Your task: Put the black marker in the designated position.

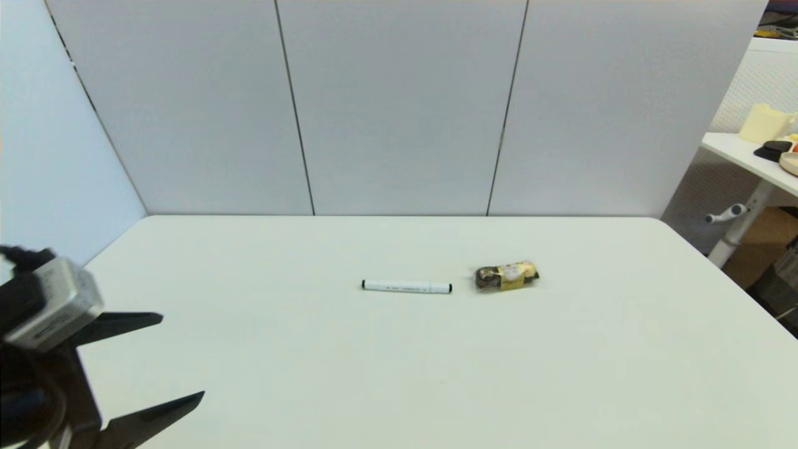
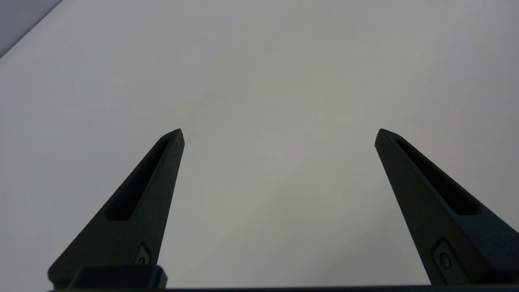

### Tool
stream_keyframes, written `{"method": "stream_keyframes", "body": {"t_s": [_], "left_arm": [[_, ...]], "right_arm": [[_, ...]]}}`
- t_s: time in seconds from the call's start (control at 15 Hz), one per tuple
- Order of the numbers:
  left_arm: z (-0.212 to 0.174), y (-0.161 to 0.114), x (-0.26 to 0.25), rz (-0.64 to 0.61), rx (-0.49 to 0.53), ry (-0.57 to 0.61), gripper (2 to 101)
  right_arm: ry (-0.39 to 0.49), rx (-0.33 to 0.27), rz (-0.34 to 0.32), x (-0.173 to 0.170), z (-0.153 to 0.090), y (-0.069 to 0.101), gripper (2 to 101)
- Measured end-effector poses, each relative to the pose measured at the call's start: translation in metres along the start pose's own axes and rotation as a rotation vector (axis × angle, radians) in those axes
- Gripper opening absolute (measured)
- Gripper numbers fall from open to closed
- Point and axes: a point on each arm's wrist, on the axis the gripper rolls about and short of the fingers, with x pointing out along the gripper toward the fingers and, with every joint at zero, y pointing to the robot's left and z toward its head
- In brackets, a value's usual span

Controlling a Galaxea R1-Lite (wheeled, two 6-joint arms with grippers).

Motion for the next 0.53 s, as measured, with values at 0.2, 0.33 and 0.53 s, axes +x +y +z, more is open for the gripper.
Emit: {"method": "stream_keyframes", "body": {"t_s": [0.2, 0.33, 0.53], "left_arm": [[-0.038, -0.025, -0.03, 0.16, -0.066, -0.147, 96.0], [-0.059, -0.042, -0.042, 0.228, -0.101, -0.229, 96.4], [-0.083, -0.064, -0.055, 0.311, -0.126, -0.343, 96.9]], "right_arm": [[0.0, 0.0, 0.0, 0.0, 0.0, 0.0, 98.0], [0.0, 0.0, 0.0, 0.0, 0.0, 0.0, 98.0], [0.0, 0.0, 0.0, 0.0, 0.0, 0.0, 98.0]]}}
